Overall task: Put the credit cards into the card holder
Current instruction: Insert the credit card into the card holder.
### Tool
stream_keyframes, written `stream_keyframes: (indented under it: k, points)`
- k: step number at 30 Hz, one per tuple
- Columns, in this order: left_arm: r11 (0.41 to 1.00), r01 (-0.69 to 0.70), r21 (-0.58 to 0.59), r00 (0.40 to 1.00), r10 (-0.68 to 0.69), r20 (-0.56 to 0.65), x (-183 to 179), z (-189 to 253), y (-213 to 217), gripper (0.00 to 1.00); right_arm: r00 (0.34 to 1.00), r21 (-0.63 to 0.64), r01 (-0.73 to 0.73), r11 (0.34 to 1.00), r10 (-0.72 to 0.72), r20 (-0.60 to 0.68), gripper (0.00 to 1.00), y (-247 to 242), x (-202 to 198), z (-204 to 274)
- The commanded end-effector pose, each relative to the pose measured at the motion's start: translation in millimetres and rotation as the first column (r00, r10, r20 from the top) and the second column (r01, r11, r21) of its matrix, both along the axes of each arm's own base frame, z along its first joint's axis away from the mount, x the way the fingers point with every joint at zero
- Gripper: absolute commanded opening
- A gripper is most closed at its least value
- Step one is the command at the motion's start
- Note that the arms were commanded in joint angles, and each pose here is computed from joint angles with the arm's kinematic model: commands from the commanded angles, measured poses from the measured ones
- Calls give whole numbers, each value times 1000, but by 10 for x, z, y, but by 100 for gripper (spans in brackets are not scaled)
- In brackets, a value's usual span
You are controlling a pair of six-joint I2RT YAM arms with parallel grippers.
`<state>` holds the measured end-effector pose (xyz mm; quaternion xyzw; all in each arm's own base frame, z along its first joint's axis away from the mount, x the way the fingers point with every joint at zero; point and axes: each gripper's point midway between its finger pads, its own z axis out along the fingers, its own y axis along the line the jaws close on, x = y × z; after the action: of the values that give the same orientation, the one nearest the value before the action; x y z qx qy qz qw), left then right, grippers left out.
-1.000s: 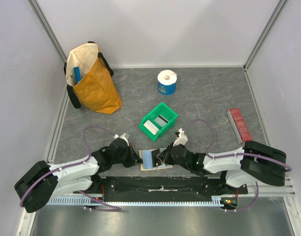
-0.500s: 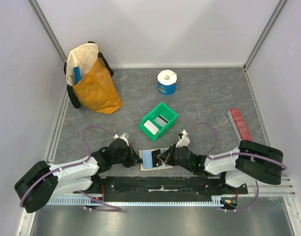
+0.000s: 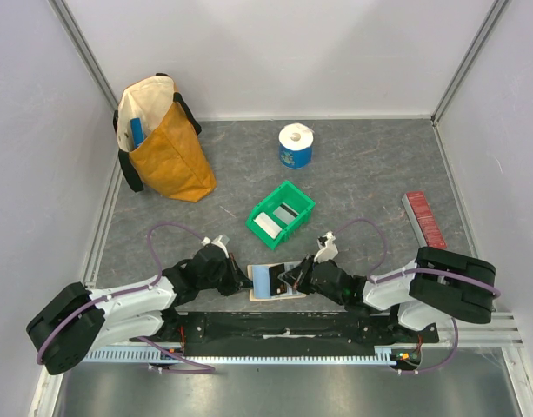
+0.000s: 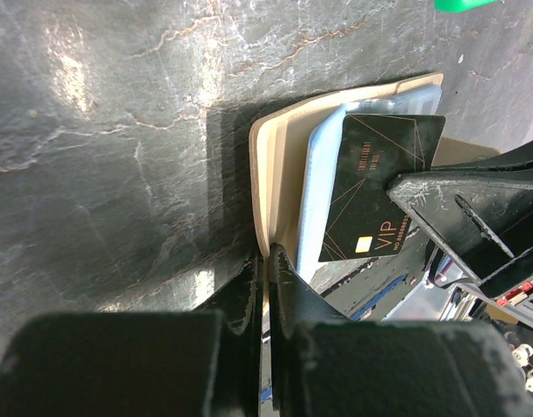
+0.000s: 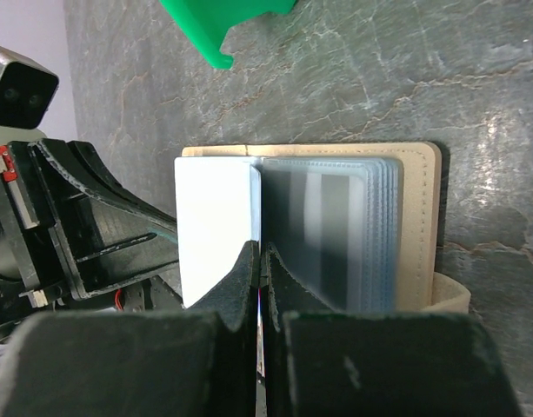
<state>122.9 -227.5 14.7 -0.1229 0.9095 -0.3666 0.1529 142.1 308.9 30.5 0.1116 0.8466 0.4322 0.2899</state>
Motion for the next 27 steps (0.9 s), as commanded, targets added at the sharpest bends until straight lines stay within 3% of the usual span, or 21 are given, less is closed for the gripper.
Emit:
stream_keyframes:
  k: [1,13,20,27]
  points:
    - [998,-34,57,999,35,-26,-23,-166,118,2,999,41,-52,998,53,-9,0,59,-102,13]
    - [998,-30,64,999,32,-28,-29,-154,125,2,999,-35,-25,999,23,-48,0,-17,-75,-143]
    - [993,-49,109,999,50,-8,-23,-134,233,9,998,-110,6,994,-13,-68,0,-134,-51,-254]
    - [990,-43,134,999,44,-2,-21,-142,268,2,995,-144,-8,990,-6,-98,0,-104,-70,-344]
